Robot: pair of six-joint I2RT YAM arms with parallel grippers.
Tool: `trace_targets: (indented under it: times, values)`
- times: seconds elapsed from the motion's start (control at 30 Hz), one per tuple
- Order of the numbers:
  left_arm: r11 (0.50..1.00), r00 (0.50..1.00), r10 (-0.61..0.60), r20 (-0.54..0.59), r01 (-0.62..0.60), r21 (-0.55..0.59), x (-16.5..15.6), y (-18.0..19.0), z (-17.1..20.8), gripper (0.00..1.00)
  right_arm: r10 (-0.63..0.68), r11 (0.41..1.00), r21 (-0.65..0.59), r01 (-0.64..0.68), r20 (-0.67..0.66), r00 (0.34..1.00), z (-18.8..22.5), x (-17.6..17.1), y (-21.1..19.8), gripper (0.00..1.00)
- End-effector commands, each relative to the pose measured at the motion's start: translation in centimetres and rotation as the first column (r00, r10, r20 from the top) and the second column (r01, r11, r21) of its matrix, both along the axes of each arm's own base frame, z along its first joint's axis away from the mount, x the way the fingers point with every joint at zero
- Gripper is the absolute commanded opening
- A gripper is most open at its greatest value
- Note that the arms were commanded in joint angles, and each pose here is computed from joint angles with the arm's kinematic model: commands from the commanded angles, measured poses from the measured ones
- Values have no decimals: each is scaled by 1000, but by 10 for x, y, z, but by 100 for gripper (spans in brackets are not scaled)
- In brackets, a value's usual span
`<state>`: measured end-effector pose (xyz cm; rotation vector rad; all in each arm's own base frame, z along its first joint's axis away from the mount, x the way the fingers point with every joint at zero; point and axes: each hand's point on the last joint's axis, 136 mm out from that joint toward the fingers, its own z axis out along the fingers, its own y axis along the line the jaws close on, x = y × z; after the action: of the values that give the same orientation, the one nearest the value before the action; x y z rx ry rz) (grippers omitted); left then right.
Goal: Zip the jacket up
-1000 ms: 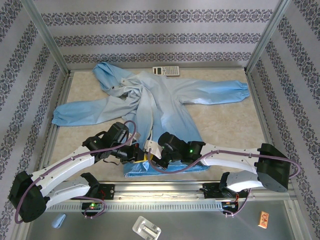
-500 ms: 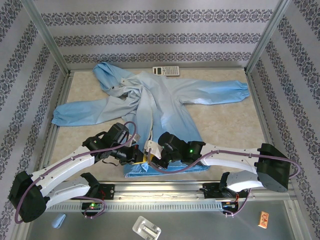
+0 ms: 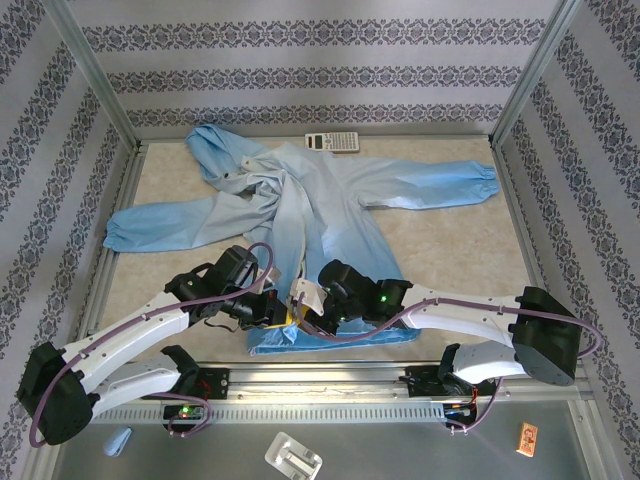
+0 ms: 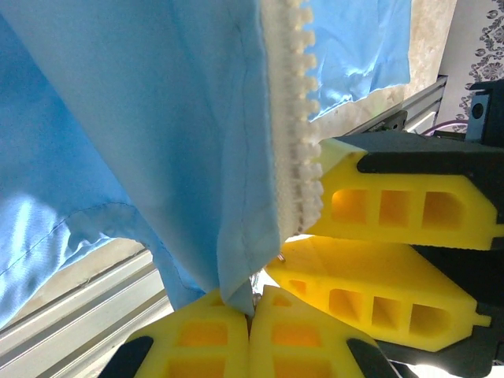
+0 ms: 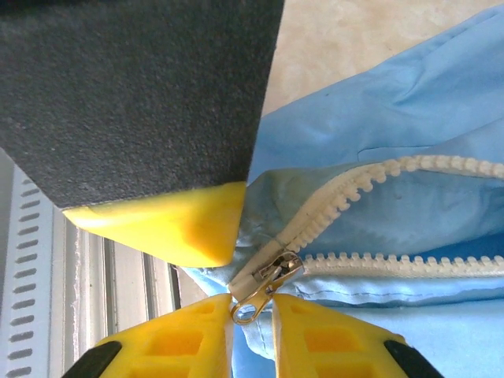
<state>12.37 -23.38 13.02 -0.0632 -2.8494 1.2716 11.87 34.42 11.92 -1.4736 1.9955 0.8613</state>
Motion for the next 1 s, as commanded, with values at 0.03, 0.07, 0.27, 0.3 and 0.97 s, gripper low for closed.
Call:
trace_targets:
  times: [0.03,0.07,0.27,0.3,0.97]
  values:
    - [1000,999,-31,-24,31,-7,-7,1,6,0,8,1000,17,-7,-27,1000,2,-2,0,23]
    - [999,999,-32,-23,32,-7,-7,1,6,0,9,1000,14,-9,-27,1000,2,-2,0,23]
    - [1000,999,-29,-28,29,-6,-8,2,5,0,5,1000,12,-5,-21,1000,0,-1,-5,24]
    - [1000,999,-28,-28,28,-7,-8,2,5,0,7,1000,12,-7,-21,1000,1,-1,-5,24]
    - [999,1000,-25,-16,25,-24,-5,0,6,0,12,1000,-24,-13,-14,1000,-1,8,7,21]
